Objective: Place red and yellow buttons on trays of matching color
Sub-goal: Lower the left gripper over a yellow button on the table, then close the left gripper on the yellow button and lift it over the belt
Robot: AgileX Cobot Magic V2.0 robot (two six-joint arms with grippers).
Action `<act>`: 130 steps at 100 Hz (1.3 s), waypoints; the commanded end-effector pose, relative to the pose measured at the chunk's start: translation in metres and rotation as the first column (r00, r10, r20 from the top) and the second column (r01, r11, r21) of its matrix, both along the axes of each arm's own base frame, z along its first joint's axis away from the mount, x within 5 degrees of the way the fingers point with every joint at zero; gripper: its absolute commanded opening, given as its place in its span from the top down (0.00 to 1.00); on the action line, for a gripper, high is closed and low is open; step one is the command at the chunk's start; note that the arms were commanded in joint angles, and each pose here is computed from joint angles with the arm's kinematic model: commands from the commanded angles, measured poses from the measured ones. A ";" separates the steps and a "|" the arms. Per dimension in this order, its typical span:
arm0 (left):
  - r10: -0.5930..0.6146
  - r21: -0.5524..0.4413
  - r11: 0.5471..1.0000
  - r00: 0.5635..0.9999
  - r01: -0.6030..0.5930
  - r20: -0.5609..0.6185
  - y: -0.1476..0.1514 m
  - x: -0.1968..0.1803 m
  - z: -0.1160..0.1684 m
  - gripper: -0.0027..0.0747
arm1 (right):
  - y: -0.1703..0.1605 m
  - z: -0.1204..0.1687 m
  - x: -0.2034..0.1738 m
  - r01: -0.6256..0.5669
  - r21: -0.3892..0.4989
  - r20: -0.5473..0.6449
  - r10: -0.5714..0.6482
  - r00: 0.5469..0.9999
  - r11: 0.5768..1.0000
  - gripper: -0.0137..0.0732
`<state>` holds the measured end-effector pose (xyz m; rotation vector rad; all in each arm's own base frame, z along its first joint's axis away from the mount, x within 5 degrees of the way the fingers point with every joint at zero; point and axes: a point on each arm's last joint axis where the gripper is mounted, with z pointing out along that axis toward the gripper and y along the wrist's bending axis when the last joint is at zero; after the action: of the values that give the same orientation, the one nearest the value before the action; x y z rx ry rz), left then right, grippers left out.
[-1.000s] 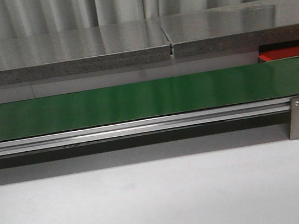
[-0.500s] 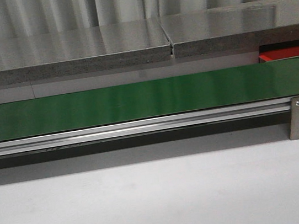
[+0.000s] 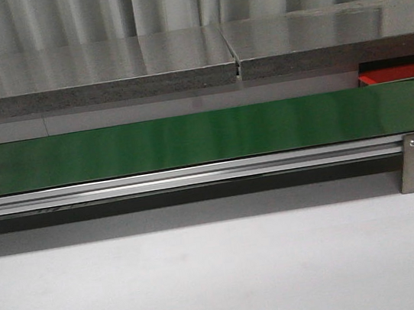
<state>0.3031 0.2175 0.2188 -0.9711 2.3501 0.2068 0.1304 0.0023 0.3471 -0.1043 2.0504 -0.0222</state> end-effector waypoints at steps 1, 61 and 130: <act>-0.006 0.072 0.997 0.995 -0.001 0.098 0.005 0.006 0.018 0.16 | 0.000 0.015 0.001 -0.001 -0.003 0.097 0.001 0.995 1.000 0.92; -0.017 0.092 0.996 0.994 0.007 0.108 0.028 0.038 -0.004 0.16 | 0.000 0.015 0.001 -0.001 -0.003 0.097 0.001 0.995 1.000 0.92; -0.029 0.103 0.994 0.996 0.020 0.087 0.039 0.052 -0.015 0.41 | 0.000 0.015 0.001 -0.001 -0.003 0.097 0.001 0.995 1.000 0.92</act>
<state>0.3512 0.2528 0.1709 -0.9328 2.3650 0.2348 0.1304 0.0023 0.3471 -0.1043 2.0504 -0.0222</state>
